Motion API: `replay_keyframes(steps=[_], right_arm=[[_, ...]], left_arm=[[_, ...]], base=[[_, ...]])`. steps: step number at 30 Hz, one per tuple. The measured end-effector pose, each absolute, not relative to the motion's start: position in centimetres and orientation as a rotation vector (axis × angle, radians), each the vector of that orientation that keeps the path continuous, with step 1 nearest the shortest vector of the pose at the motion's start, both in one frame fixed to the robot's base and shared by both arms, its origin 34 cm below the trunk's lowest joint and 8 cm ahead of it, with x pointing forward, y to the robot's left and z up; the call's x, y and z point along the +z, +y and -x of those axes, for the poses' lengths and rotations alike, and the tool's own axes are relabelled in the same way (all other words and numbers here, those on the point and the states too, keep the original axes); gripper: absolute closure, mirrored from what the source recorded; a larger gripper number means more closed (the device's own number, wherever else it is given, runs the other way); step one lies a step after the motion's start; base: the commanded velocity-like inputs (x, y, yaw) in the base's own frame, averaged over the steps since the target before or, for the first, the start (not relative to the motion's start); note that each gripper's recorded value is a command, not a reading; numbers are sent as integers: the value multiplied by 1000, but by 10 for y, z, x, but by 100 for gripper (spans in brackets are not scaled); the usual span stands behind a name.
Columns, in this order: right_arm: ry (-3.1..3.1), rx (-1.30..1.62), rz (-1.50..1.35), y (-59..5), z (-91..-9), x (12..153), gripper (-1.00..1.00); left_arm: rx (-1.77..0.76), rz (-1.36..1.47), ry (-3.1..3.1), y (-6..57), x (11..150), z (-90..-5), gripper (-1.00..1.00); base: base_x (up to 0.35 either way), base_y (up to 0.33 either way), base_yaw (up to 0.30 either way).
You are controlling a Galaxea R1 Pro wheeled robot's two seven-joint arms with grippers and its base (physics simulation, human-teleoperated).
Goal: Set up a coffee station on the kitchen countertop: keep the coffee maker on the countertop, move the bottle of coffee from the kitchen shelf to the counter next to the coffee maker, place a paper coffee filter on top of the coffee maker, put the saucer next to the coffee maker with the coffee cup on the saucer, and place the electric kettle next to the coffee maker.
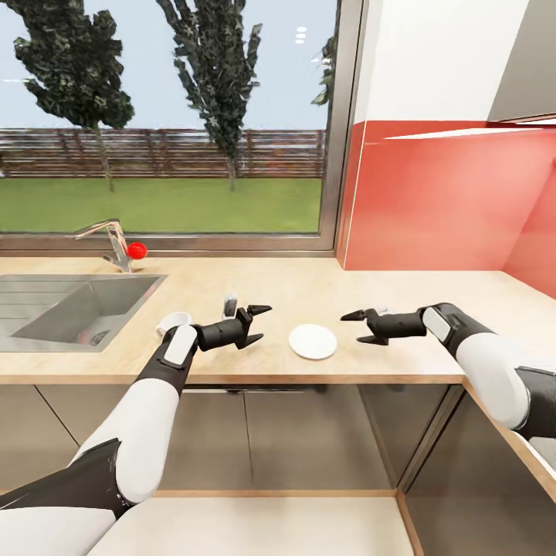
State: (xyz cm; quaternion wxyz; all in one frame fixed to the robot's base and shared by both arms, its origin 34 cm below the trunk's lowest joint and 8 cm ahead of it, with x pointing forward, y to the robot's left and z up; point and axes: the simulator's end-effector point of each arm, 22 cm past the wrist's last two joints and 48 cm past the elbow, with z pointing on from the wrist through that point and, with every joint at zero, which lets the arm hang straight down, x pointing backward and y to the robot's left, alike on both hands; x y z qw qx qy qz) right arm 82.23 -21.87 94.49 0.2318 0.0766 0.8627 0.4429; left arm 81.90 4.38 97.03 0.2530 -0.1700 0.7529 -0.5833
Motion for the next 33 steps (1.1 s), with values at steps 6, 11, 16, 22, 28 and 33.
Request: replay_keyframes(steps=[6,11,16,22,28,33], right_arm=[[2366,1223,-190,-207,-822,940,-100],[2372,1247,-171,-190,-820,938,-100],[2373,1254,-163,-184,-819,938,-100],[2375,1260,-159,-180,-818,938,-100],[2379,1272,-153,-174,-817,936,-100],[2376,1298,-164,-168,-815,936,-100]], left_arm=[[-1590,466,2054,42,967,-818,-100],[-1593,468,2060,41,965,-817,-100],[-1593,468,2061,41,965,-816,-100],[-1594,468,2062,40,965,-816,-100],[-1595,469,2062,40,964,-816,-100],[-1596,470,2062,40,964,-816,-100]], base=[[8,-5,0],[37,-38,0],[59,-52,0],[92,-76,0],[54,-36,0],[8,-5,0]])
